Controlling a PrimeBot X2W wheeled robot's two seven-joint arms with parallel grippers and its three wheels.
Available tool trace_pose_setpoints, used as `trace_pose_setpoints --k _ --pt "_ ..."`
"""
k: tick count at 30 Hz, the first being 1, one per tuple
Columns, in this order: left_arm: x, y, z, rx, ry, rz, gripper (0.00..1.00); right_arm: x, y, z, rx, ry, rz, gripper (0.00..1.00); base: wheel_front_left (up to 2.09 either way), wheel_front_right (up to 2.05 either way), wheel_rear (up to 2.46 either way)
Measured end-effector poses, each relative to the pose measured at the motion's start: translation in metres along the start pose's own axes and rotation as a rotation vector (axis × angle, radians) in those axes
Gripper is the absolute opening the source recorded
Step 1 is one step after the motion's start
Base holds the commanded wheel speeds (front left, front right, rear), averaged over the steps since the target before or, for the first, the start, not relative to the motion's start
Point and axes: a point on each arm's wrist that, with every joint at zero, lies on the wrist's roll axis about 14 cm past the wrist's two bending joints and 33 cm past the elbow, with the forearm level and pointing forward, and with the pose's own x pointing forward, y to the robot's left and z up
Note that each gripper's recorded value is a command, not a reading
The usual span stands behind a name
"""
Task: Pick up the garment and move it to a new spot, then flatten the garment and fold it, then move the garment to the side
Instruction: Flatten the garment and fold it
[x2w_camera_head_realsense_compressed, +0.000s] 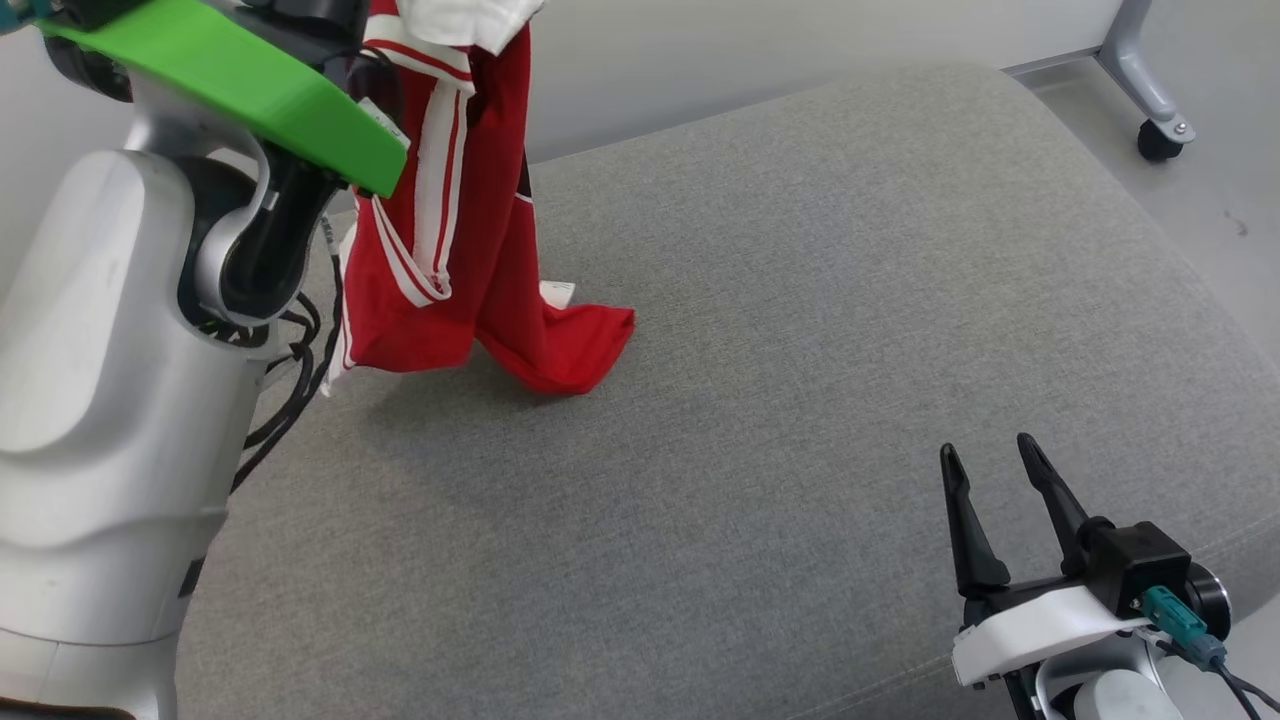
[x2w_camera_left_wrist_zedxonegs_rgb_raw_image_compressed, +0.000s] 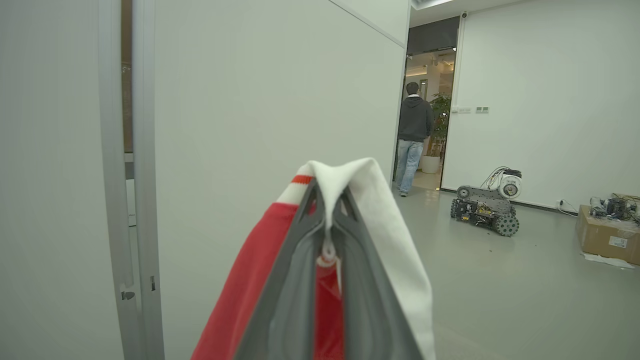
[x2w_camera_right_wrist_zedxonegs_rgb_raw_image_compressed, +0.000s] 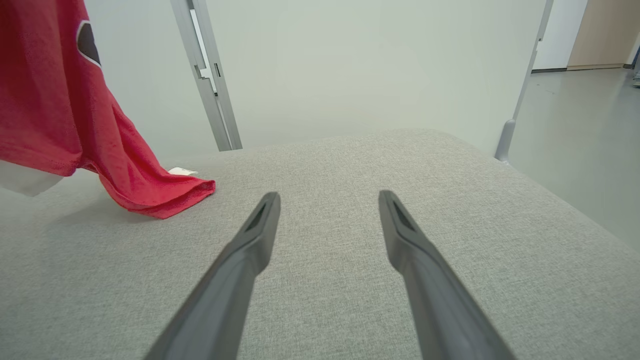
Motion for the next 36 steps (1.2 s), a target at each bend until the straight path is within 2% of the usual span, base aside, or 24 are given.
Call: trace_pose_setpoints --k 7,10,22,26,31,36 --pt "-0.021 -0.034 -0.018 -0.058 0.089 -0.072 0.0 -0.007 -0.006 -0.002 0.008 0.006 -0.021 1.0 0.0 0.0 0.0" --pt "-0.033 -0.041 -0.012 -0.072 0.094 -0.082 0.0 -0.009 -0.007 -0.007 0.01 0.022 -0.023 1.0 0.0 0.0 0.0" --pt "-0.065 -0.067 0.077 -0.073 -0.058 -0.112 0.0 0.004 0.015 -0.011 0.016 0.03 0.047 1.0 0.0 0.0 0.0" --pt "-0.068 -0.066 0.097 -0.075 -0.102 -0.09 0.0 0.008 0.019 -0.01 0.018 0.028 0.06 1.0 0.0 0.0 0.0" --pt "-0.06 -0.059 0.08 -0.128 -0.063 -0.058 0.0 0.01 0.024 -0.014 0.03 0.038 0.071 1.0 0.0 0.0 0.0" --pt "-0.039 -0.065 0.029 -0.258 0.042 -0.062 0.0 0.015 0.021 -0.012 0.049 0.033 0.056 1.0 0.0 0.0 0.0"
